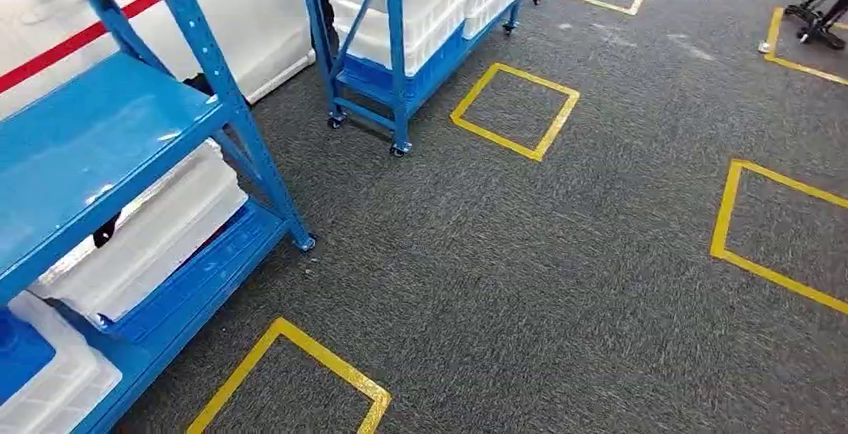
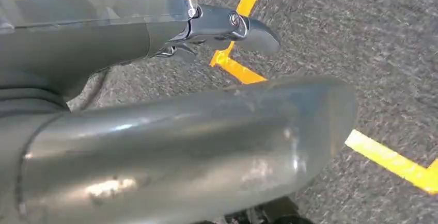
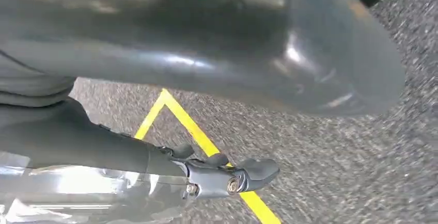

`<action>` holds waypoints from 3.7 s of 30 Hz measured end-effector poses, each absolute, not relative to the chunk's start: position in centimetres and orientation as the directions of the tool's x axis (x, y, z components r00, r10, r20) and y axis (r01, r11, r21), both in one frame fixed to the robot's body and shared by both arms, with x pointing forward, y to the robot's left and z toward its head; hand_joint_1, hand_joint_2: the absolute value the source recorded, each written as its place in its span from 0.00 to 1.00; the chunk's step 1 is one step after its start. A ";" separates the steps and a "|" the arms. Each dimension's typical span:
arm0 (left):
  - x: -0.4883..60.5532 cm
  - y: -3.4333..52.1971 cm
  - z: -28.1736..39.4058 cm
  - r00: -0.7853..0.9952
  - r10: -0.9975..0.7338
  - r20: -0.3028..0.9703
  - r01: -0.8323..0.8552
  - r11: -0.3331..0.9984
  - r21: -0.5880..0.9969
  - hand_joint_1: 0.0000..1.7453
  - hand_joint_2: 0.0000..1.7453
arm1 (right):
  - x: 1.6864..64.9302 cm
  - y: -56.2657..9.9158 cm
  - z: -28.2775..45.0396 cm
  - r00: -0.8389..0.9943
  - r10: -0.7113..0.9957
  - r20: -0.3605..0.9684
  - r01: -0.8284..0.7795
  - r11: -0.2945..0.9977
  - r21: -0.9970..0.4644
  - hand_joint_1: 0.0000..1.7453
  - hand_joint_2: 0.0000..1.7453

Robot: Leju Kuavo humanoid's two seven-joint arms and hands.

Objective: Take the parts from the cabinet and place them on the table.

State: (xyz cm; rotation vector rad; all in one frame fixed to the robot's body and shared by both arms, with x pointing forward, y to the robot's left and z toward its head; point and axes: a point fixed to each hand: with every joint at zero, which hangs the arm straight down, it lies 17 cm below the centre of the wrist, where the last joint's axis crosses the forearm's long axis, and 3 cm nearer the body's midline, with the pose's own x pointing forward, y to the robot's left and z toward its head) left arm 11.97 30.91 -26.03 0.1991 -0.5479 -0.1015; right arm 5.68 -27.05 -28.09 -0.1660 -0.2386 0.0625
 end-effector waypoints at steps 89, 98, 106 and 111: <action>12.0 28.9 -25.8 0.831 -0.135 0.540 0.060 0.986 0.155 0.00 0.00 | 5.1 -27.4 -28.2 0.971 0.075 0.226 -0.036 0.985 -0.171 0.00 0.00; 11.8 28.8 -25.8 0.832 -0.134 0.538 0.061 0.986 0.153 0.00 0.00 | 5.5 -27.5 -28.1 0.970 0.074 0.233 -0.034 0.985 -0.172 0.00 0.00; 11.7 28.5 -25.9 0.835 -0.131 0.535 0.061 0.987 0.148 0.00 0.00 | 4.3 -27.6 -28.2 0.974 0.068 0.215 -0.032 0.985 -0.168 0.00 0.00; 11.9 28.6 -25.9 0.836 -0.137 0.532 0.060 0.985 0.159 0.00 0.00 | 4.4 -27.4 -28.2 0.974 0.067 0.215 -0.032 0.986 -0.161 0.00 0.00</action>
